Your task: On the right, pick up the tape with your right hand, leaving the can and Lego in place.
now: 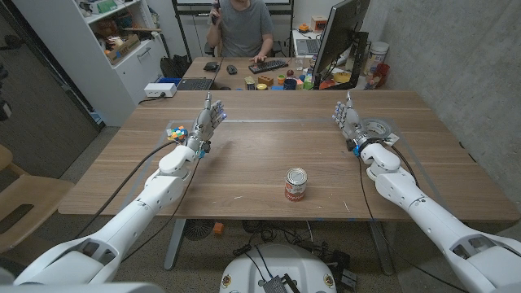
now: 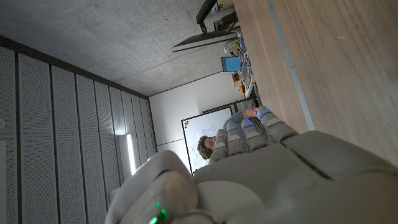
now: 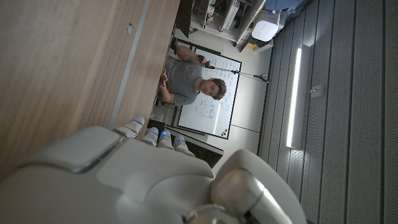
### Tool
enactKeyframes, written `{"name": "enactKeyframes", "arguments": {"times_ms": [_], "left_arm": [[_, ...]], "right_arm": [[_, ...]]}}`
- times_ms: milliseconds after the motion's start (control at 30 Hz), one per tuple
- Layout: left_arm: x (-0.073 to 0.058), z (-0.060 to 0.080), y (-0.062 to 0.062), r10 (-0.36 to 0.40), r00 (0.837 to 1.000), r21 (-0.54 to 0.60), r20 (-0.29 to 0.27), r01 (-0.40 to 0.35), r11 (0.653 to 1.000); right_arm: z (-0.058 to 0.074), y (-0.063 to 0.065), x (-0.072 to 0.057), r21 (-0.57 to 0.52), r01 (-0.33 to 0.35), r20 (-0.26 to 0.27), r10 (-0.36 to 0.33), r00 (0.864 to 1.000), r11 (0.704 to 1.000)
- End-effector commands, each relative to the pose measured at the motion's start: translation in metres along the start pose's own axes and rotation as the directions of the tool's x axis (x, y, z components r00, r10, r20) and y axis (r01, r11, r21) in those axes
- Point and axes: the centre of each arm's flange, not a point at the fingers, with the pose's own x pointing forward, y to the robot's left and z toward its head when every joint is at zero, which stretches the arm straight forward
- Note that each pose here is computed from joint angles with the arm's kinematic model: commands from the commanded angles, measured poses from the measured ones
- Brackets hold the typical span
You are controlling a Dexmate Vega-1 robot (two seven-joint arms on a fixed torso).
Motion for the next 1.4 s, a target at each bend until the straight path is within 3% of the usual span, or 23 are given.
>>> {"name": "enactKeyframes", "arguments": {"times_ms": [33,333,533,867,967,1200,1400], "left_arm": [[0.009,-0.004,-0.002,-0.029,0.999,-0.012,-0.022,0.029,1.000],[0.010,-0.005,-0.002,-0.036,0.999,-0.011,-0.023,0.036,0.999],[0.009,-0.004,-0.002,-0.037,0.999,-0.007,-0.026,0.037,0.999],[0.009,-0.005,-0.002,-0.044,0.999,-0.004,-0.031,0.044,0.999],[0.010,-0.005,-0.004,-0.051,0.998,-0.004,-0.034,0.051,0.999],[0.014,-0.005,-0.009,-0.070,0.997,-0.002,-0.032,0.070,0.998],[0.014,-0.006,-0.010,-0.072,0.997,0.000,-0.039,0.072,0.997]], "right_arm": [[0.004,0.001,0.017,-0.004,-0.047,-0.006,0.047,0.999,0.999],[0.012,0.000,0.015,-0.050,-0.045,-0.006,0.045,0.999,0.998],[0.028,-0.005,0.011,-0.132,-0.027,0.009,0.028,1.000,0.991],[0.061,-0.021,-0.007,-0.373,-0.008,-0.031,-0.004,1.000,0.928],[0.068,-0.023,-0.012,-0.457,-0.005,-0.057,-0.023,0.998,0.889],[0.086,-0.032,-0.025,-0.609,0.052,-0.059,-0.110,0.992,0.791],[0.099,-0.035,-0.035,-0.753,0.030,-0.097,-0.156,0.983,0.657]]}}
